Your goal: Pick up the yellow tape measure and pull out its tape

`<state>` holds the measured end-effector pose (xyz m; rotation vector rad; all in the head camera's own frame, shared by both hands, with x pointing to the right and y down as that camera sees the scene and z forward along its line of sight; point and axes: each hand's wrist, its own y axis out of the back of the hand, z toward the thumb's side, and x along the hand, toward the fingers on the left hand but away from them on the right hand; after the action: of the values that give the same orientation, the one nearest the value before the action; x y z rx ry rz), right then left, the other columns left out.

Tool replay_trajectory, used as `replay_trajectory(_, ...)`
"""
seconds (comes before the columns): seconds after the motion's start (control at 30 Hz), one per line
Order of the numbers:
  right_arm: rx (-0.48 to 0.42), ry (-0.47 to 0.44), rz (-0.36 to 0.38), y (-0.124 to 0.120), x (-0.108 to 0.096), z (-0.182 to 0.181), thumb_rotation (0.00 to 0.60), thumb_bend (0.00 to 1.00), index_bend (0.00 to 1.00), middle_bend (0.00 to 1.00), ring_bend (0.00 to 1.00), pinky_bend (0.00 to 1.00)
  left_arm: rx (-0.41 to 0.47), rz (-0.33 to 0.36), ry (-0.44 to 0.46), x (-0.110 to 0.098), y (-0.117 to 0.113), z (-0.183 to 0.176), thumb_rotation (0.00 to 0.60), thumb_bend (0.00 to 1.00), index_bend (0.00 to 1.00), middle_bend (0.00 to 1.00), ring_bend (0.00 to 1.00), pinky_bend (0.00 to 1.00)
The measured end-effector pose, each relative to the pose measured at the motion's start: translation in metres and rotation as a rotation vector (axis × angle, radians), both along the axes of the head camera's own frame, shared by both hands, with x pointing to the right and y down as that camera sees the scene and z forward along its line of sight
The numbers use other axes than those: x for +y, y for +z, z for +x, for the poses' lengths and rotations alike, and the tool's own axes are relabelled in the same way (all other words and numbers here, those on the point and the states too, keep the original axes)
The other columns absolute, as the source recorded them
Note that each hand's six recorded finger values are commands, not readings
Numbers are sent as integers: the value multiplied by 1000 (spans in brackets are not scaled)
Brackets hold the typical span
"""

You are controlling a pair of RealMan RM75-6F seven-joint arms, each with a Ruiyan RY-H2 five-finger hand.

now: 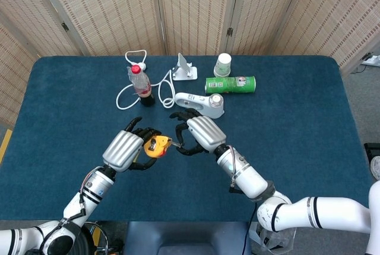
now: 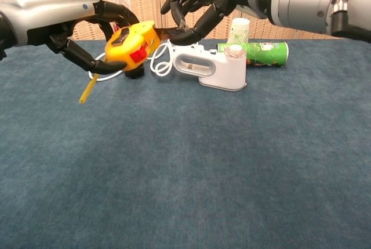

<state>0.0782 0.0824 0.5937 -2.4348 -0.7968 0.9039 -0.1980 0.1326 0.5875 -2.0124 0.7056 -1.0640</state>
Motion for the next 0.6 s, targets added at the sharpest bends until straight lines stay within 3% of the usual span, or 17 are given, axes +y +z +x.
replay_trajectory(0.33, 1, 33, 23, -1, -6, 8, 600, 321, 772, 274, 257, 93, -17, -21, -31, 3, 16, -15, 468, 387, 504, 463, 393, 95)
replay_trajectory(0.6, 7, 55, 37, -3, -8, 23, 600, 419, 810, 302, 272, 95, -45, -41, -82, 4, 33, -41, 472, 392, 505, 466, 395, 95)
